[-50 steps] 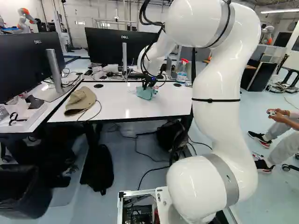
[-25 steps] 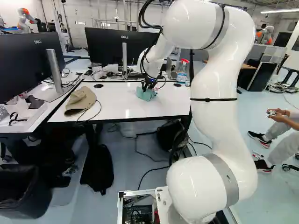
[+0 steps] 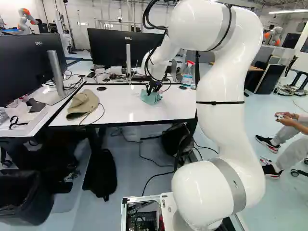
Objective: Clean the table with the green towel
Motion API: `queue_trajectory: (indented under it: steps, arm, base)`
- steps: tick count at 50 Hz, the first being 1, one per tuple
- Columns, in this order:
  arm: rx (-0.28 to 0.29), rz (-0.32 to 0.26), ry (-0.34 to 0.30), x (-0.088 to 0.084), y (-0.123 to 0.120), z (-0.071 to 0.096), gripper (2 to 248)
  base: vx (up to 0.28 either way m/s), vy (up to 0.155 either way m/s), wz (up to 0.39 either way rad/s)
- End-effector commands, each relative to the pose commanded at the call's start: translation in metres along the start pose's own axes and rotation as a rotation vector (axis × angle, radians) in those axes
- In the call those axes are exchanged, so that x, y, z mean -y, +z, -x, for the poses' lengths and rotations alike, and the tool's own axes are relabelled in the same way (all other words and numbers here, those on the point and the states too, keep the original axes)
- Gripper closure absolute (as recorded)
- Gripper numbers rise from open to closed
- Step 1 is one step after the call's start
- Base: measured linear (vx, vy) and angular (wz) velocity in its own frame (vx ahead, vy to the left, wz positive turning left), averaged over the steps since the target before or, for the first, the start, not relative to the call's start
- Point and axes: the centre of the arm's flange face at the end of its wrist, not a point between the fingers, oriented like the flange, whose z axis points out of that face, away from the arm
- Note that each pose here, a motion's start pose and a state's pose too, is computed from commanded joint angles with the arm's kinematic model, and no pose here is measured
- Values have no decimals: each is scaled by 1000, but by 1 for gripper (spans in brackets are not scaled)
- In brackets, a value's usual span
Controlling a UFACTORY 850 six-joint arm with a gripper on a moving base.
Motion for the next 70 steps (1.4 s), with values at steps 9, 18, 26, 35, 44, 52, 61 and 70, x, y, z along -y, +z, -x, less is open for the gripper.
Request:
queue_trajectory:
  steps: [9,18,26,35,44,52,61,70]
  arm:
    - [4,0,1,-1,0,0,197]
    - [1,10,17,-12,3,-3,197]
    - [-6,21,35,-26,7,-10,197]
    - [-15,32,54,-41,13,-18,197]
    - [-28,35,59,-46,21,-30,197]
    - [-41,36,59,-47,29,-42,197]
    - [-56,32,53,-43,39,-55,197]
    - [-70,26,41,-34,47,-66,197]
  base:
    - [0,0,0]
    - [0,0,0]
    - [0,0,0]
    - [0,0,0]
    - [0,0,0]
    - [0,0,0]
    - [0,0,0]
    - [0,0,0]
